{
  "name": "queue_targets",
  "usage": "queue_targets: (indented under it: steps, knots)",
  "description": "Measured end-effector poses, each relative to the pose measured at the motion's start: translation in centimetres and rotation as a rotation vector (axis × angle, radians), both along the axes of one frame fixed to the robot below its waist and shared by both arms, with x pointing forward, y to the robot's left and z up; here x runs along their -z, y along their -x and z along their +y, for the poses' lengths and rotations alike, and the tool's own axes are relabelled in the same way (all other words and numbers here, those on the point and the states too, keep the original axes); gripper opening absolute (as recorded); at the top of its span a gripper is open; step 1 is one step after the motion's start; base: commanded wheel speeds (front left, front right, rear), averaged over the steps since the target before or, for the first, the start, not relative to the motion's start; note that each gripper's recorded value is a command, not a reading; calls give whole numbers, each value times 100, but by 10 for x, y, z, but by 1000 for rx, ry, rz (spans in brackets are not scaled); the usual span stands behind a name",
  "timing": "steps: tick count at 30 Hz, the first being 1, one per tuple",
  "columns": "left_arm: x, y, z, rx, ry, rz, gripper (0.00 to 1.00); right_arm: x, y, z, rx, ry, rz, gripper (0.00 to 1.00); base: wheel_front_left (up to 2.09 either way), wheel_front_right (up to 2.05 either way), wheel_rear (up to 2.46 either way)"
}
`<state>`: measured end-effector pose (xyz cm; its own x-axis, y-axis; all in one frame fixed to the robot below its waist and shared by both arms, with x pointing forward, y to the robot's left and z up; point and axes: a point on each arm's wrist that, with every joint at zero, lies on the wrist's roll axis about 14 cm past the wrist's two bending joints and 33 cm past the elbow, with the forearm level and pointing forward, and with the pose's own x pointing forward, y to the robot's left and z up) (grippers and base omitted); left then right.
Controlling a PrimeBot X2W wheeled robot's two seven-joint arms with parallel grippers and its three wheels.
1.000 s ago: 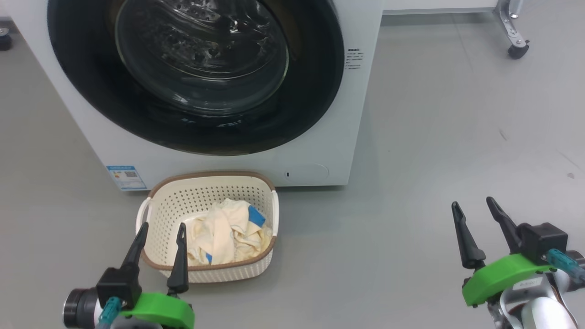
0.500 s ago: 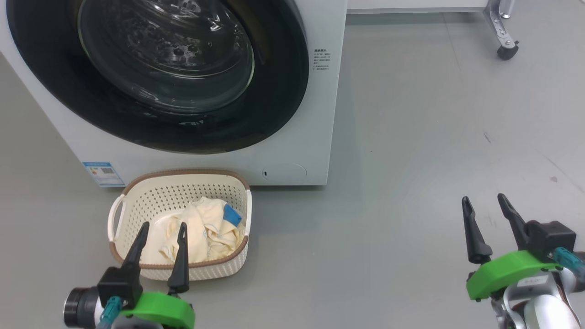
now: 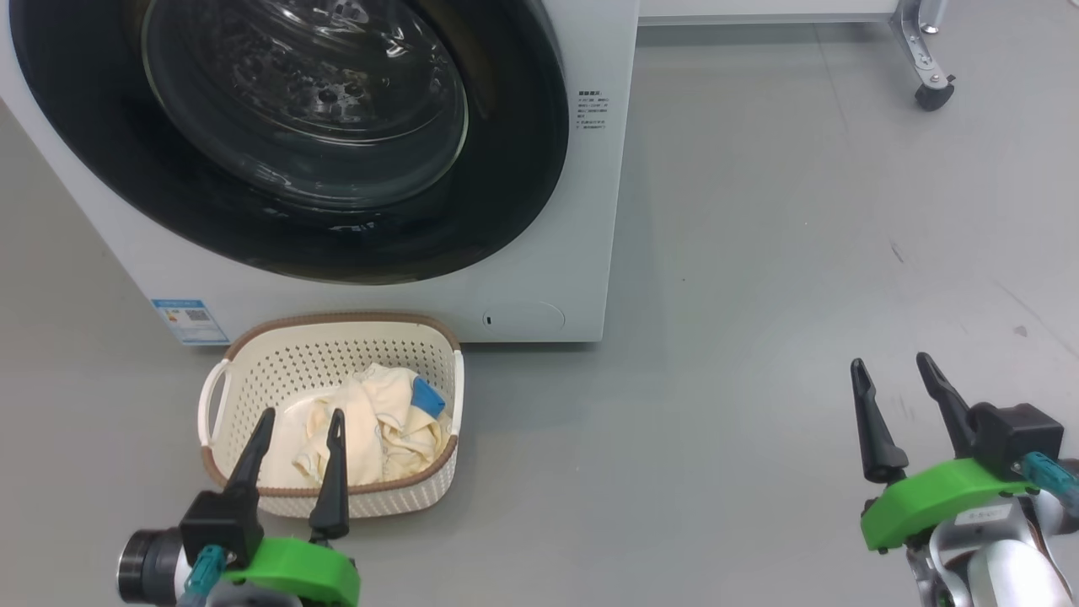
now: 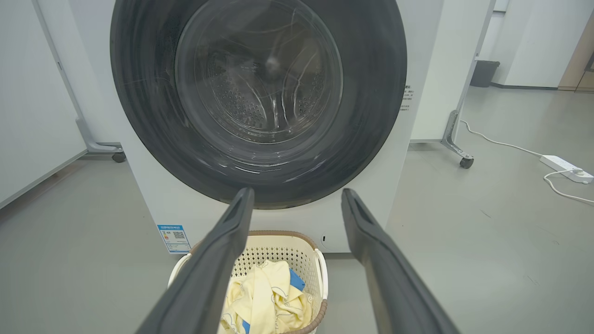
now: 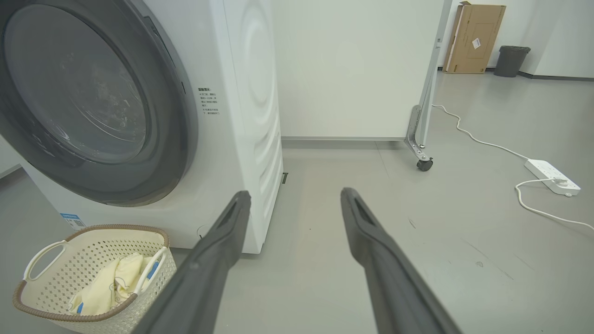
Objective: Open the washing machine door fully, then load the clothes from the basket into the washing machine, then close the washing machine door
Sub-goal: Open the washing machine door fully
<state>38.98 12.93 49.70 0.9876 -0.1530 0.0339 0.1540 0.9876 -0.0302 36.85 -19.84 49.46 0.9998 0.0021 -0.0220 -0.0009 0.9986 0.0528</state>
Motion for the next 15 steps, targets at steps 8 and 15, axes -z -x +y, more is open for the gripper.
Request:
queue_targets:
  steps: [8, 15]
  knots:
    - [2, 0, 0, -3, -1, 6, 100, 1, 0, 0, 0, 0, 4, 100, 0, 0, 0]
    - [6, -2, 0, -2, -1, 16, 100, 5, -1, -2, 6, -10, 14, 100, 0, 0, 0]
